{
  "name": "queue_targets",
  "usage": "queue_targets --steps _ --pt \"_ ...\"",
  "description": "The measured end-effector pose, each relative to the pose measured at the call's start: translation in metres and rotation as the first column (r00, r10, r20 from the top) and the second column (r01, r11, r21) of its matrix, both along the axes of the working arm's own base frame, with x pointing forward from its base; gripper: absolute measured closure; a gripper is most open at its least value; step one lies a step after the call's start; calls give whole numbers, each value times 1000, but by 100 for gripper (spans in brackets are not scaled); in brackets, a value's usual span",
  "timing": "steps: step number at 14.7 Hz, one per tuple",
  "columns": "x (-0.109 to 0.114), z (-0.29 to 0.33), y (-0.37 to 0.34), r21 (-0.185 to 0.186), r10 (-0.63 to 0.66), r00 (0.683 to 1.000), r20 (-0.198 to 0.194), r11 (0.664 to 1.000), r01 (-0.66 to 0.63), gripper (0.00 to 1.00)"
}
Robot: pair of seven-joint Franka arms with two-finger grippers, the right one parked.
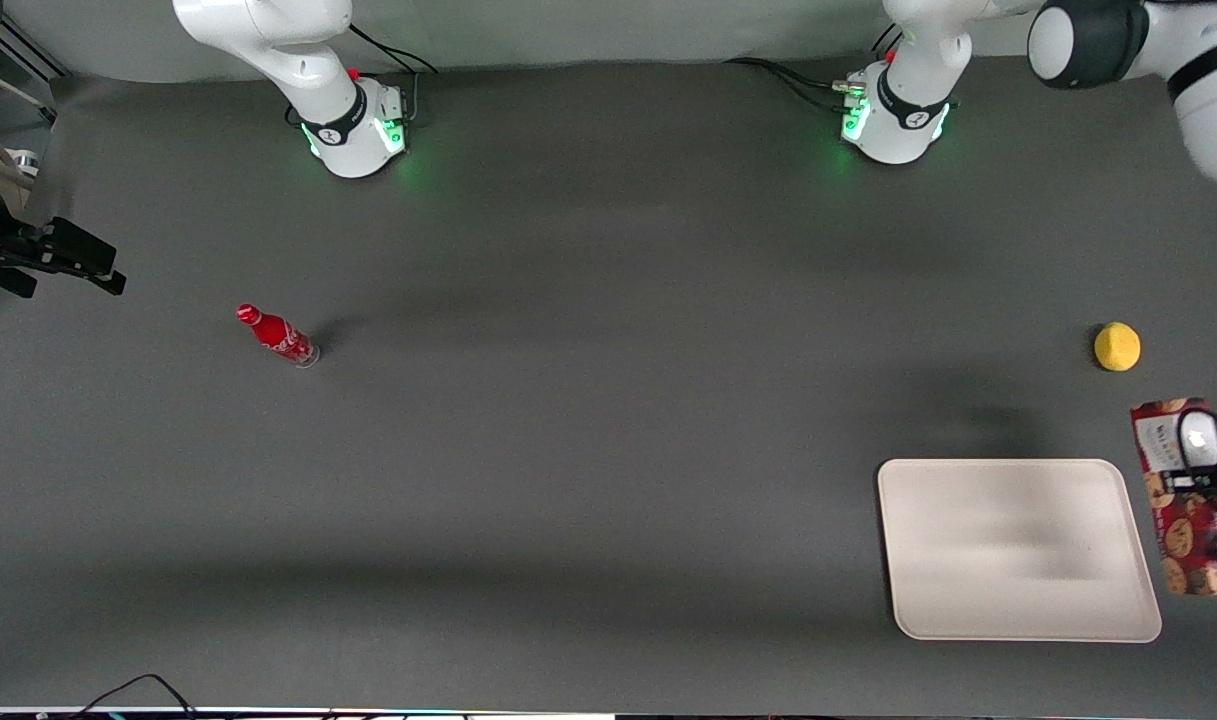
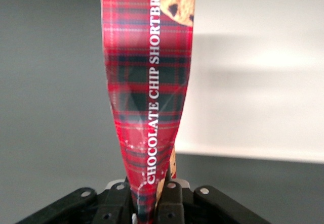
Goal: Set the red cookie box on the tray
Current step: 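Lower the box onto the tray and open the left gripper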
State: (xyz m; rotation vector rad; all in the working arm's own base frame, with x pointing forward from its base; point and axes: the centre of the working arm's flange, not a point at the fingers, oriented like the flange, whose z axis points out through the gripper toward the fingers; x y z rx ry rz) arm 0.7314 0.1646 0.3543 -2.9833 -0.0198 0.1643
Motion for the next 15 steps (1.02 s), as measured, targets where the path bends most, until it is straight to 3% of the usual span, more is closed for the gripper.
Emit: queue_targets --steps 5,9,13,15 --pt "9 -99 12 5 -50 998 28 999 50 81" --pt "7 -130 35 11 -54 997 53 998 54 78" --pt "9 -124 38 -27 -24 996 82 999 26 39" --pt "9 -108 36 -40 -17 998 60 999 19 18"
